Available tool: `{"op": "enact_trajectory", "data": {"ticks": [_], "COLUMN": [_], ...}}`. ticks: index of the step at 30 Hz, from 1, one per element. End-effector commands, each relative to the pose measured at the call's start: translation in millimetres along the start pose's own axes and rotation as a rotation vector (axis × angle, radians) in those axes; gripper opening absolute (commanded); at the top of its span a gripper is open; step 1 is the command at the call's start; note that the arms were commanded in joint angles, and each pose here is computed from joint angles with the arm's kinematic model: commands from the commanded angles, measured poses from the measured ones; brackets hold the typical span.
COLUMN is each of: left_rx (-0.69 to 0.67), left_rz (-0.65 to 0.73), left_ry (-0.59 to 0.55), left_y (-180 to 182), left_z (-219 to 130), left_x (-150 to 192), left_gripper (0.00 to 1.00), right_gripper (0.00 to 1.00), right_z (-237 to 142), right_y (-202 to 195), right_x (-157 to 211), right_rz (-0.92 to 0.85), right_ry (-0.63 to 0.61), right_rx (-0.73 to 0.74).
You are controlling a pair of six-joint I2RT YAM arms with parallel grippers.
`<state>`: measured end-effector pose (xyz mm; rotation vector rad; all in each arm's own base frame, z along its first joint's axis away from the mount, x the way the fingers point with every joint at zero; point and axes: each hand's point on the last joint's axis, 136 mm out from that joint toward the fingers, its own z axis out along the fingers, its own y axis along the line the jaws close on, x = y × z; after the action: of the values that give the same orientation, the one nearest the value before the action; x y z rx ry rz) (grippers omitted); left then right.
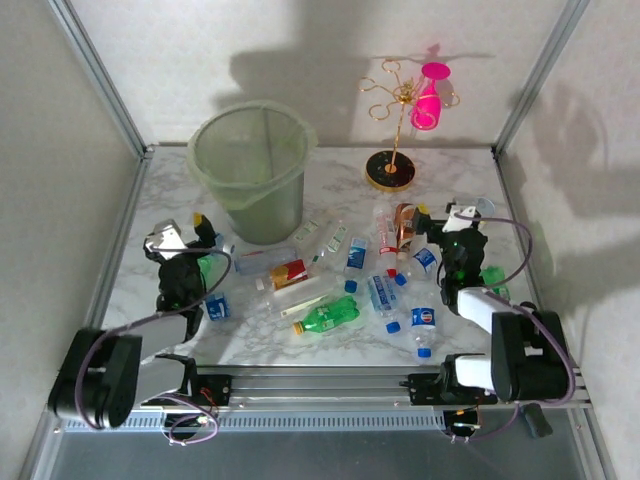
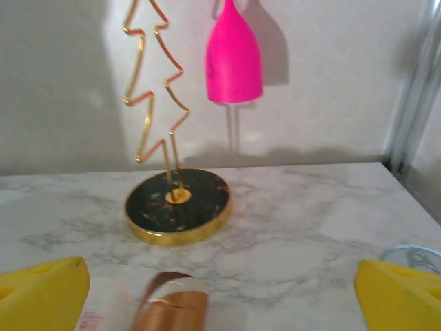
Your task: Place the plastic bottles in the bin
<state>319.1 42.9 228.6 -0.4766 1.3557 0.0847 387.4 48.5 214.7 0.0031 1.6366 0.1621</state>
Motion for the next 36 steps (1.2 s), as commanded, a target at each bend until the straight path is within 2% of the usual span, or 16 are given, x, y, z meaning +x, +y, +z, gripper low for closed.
{"op": "enact_trajectory", "data": {"ticks": [1,6,9,11,13,15,17,18,19,21,23,25,27,29,32,36], "left_rx": [-0.019,0.112,0.217,0.180,0.151,0.075,-0.073,-0.153,-0.165,-0.177,-0.220,-0.236,-0.269,-0.322,-0.470,-0.706], "left_rz": [-0.063,-0.161,-0.195,-0.239,-0.246,-0.248,-0.280,-0.323,-0.319,-0.326,-0.439,-0.554,-0.666,-0.774,-0.895,-0.853], "left_ry": [-0.005,-0.011,0.052,0.112,0.167,0.248,0.343,0.409,0.463,0.549,0.631,0.723,0.778,0.802,0.834,0.920], "left_y": [0,-27,-39,-26,-16,-1,22,34,35,31,27,16,11,12,22,36], "left_z": [-14,-57,-80,-91,-100,-107,-115,-124,-130,-135,-141,-147,-152,-157,-168,-186], "left_x": [-19,-57,-77,-87,-102,-106,-104,-103,-102,-93,-71,-47,-26,-9,15,48], "left_gripper": [0.99,0.99,0.99,0.99,0.99,0.99,0.99,0.99,0.99,0.99,0.99,0.99,0.99,0.99,0.99,1.00], "right_gripper": [0.99,0.99,0.99,0.99,0.99,0.99,0.99,0.99,0.99,0.99,0.99,0.99,0.99,0.99,0.99,0.99], "right_z": [-1,-33,-70,-96,-118,-131,-131,-135,-143,-156,-169,-163,-156,-154,-155,-154], "right_y": [22,99,146,175,191,193,161,158,171,185,199,184,166,155,150,142], "right_x": [-24,-57,-82,-100,-121,-136,-126,-124,-121,-101,-71,-37,-22,-18,-16,-21], "right_rz": [0.151,0.225,0.218,0.190,0.155,0.178,0.374,0.356,0.275,0.249,0.249,0.301,0.338,0.337,0.334,0.328], "right_ry": [0.046,0.097,0.100,0.137,0.156,0.195,0.356,0.390,0.413,0.492,0.607,0.748,0.823,0.843,0.818,0.760], "right_rx": [-0.024,-0.257,-0.422,-0.527,-0.568,-0.566,-0.340,-0.332,-0.430,-0.539,-0.641,-0.526,-0.394,-0.340,-0.344,-0.317]}}
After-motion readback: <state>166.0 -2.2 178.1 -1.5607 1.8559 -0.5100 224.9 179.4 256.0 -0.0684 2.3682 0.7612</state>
